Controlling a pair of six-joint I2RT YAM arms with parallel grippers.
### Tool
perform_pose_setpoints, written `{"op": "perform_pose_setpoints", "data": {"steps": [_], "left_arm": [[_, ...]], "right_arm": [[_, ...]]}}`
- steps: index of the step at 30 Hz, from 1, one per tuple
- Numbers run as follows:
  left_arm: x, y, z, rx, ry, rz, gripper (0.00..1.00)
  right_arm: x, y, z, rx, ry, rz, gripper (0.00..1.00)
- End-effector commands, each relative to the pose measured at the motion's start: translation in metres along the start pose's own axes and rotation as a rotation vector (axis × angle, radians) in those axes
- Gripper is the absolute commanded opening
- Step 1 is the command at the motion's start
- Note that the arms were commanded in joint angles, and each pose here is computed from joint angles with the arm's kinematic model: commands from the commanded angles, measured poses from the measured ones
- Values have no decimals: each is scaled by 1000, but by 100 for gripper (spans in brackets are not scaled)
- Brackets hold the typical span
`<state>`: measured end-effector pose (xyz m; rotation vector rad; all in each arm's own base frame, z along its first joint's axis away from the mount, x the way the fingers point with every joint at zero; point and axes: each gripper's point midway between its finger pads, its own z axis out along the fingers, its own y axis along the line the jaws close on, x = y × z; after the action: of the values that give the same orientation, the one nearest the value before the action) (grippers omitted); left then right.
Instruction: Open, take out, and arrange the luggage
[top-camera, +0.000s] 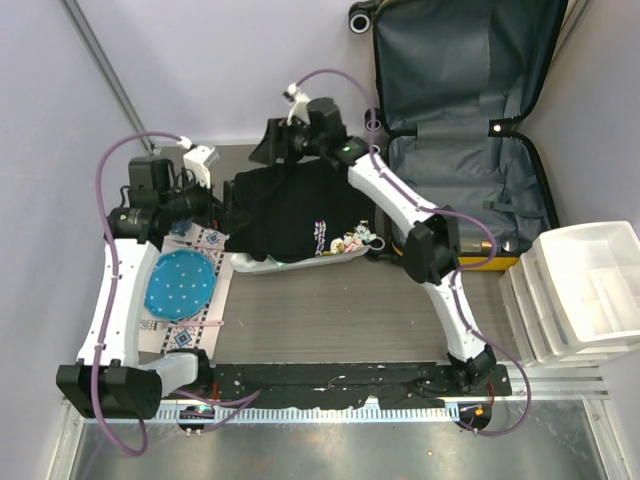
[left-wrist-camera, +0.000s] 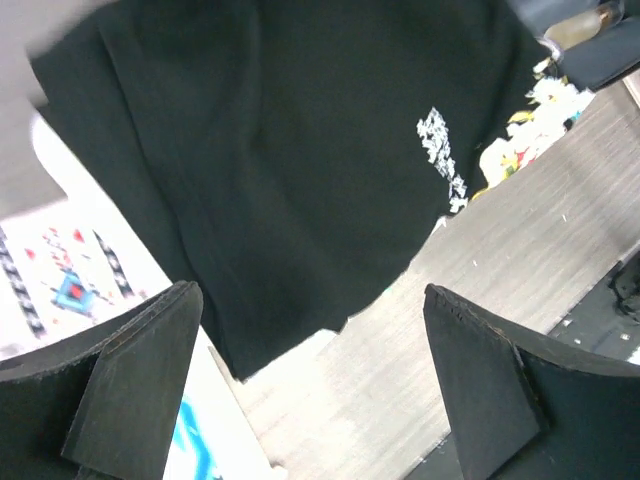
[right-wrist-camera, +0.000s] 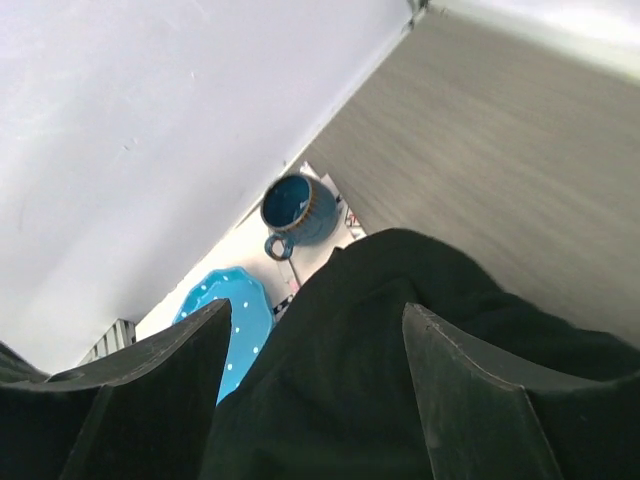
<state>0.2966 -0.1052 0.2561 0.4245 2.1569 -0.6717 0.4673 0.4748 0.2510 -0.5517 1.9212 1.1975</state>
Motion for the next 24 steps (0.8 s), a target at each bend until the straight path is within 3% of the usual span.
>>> {"op": "perform_pose_setpoints", "data": {"steps": [1,3,7,9,13,16,18,24], "left_arm": [[-20,-31,-21,119,13,289,95],[-21,-45,-14,127,54,396,93],[13,-74,23,224,219,653,77],[28,-96,41,290,265,738,75],[47,-111,77,329,332,797,65],[85,-119,101,353,430,853,61],[101,-115,116,344,471,873,55],[133,-89,148,264,539,867,49]], "right_arm": [[-101,41,-93,-35,-167,-152,76],[-102,26,-118,14,-144,-162,76],[-92,-24,-162,143,-94,-95,76],[-98,-51,-192,228,-106,-72,76],[-98,-89,-233,328,-120,0,75],[-97,-103,-256,377,-133,17,75],[-94,-106,-263,397,-126,19,75],[-86,-109,-279,428,-119,27,75]]}}
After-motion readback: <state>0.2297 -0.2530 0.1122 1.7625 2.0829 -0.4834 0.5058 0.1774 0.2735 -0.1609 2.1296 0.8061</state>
